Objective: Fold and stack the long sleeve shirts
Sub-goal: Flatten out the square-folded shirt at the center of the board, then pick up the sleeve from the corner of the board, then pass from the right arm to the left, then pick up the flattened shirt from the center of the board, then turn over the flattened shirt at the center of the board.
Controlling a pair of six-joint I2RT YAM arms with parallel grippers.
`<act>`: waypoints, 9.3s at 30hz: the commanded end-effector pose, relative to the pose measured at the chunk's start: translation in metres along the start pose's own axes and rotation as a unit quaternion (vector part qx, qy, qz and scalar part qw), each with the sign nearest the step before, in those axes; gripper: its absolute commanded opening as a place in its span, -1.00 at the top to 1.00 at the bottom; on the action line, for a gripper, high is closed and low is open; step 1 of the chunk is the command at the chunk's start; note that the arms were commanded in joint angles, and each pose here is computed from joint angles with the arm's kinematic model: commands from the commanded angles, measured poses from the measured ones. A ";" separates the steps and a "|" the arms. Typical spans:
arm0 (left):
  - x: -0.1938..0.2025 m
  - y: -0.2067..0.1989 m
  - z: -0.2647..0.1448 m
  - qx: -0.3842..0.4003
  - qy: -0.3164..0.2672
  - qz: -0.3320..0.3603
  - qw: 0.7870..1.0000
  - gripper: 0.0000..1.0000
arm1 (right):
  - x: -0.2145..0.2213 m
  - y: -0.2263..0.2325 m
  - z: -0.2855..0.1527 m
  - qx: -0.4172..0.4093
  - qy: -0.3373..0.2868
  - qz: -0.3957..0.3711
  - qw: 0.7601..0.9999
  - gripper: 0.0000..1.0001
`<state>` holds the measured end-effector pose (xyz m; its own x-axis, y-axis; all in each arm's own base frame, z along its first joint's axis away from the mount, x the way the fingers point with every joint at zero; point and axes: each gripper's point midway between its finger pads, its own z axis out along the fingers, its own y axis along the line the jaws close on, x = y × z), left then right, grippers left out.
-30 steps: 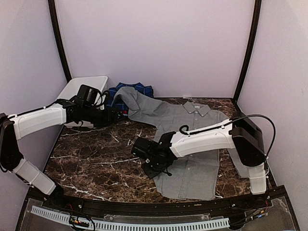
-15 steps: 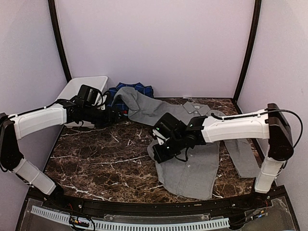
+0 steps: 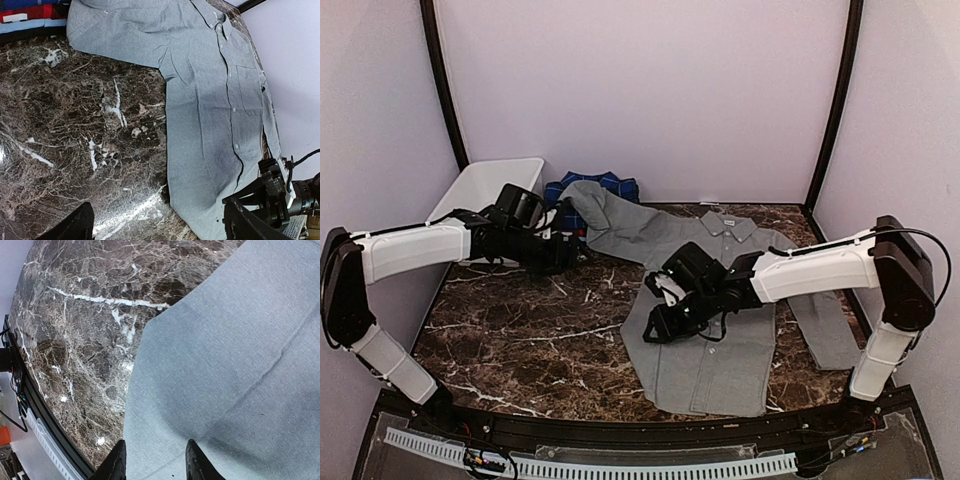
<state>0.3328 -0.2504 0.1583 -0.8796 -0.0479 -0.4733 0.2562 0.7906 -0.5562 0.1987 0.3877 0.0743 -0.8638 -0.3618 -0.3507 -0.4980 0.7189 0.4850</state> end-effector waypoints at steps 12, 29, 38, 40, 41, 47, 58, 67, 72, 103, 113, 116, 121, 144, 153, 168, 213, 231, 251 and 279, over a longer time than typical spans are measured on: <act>0.053 -0.002 0.001 -0.005 0.047 -0.004 0.999 -0.78 | 0.026 0.021 0.010 0.163 0.008 -0.103 0.981 0.13; 0.088 0.002 -0.010 0.007 0.071 -0.025 0.997 -0.78 | 0.060 0.009 0.047 0.241 0.059 -0.121 0.961 0.58; 0.123 -0.021 0.004 0.042 0.125 -0.008 0.991 -0.72 | 0.021 0.038 0.000 0.045 0.006 -0.078 0.996 1.00; 0.129 -0.030 0.009 0.061 0.135 -0.008 0.989 -0.66 | 0.016 0.038 -0.010 -0.002 -0.002 -0.063 0.998 1.00; 0.130 -0.035 0.013 0.071 0.140 -0.010 0.988 -0.61 | 0.013 0.039 -0.015 -0.028 -0.007 -0.054 0.998 1.00; 0.140 -0.060 0.035 0.107 0.169 -0.005 0.980 -0.46 | -0.008 0.006 -0.027 -0.092 -0.029 0.005 0.995 1.00; 0.154 -0.074 0.067 0.121 0.203 -0.004 0.972 -0.36 | 0.015 -0.042 0.012 -0.054 0.014 0.053 0.997 1.00; 0.166 -0.067 0.083 0.106 0.221 -0.012 0.969 -0.18 | 0.030 -0.021 0.026 -0.015 0.039 0.004 0.999 1.00; 0.173 -0.065 0.080 0.102 0.229 -0.016 0.968 0.02 | 0.039 0.000 0.035 -0.026 0.050 -0.008 0.998 0.97; 0.221 -0.012 0.044 0.005 0.285 -0.016 0.958 0.99 | 0.136 -0.094 -0.041 0.095 0.020 0.143 0.985 0.18; 0.203 -0.014 0.040 -0.013 0.255 -0.003 0.967 0.93 | 0.074 -0.147 -0.108 0.171 -0.109 0.200 0.959 -0.06; 0.201 -0.017 0.041 -0.009 0.256 0.002 0.967 0.93 | 0.044 -0.187 -0.146 0.216 -0.177 0.240 0.930 -0.31; 0.200 -0.021 0.039 -0.004 0.260 0.012 0.965 0.93 | 0.013 -0.253 -0.196 0.258 -0.255 0.302 0.882 -0.67; 0.181 -0.032 0.030 0.000 0.235 0.039 0.971 0.71 | 0.029 -0.379 -0.160 0.290 -0.186 0.391 0.853 0.33; 0.112 -0.061 0.011 -0.023 0.128 0.085 0.988 0.20 | -0.075 -0.285 -0.207 0.180 -0.278 0.262 0.907 1.00; 0.019 -0.176 0.009 0.146 -0.002 0.141 0.979 -0.69 | -0.176 0.019 -0.171 -0.129 -0.295 0.037 0.946 1.00; -0.004 -0.262 -0.088 0.288 -0.036 0.283 0.914 1.00 | -0.202 -0.200 -0.059 -0.054 -0.237 0.145 0.959 -0.66; -0.011 -0.262 -0.079 0.278 -0.041 0.282 0.917 1.00 | -0.187 -0.160 0.017 -0.195 -0.171 0.191 0.947 -0.16; -0.042 -0.294 -0.131 0.285 -0.101 0.325 0.896 1.00 | -0.234 -0.148 -0.242 -0.079 -0.389 0.134 0.908 1.00; -0.189 -0.141 -0.168 0.159 -0.214 0.117 0.957 1.00 | -0.248 -0.113 -0.400 0.082 -0.474 0.071 0.874 1.00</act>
<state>0.3012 -0.2788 0.5314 -0.2557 -0.1224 -0.9590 0.8334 0.4748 -0.2828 0.3522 0.1487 0.5469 -0.2010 0.4410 -0.8747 -0.4830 0.7322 0.4801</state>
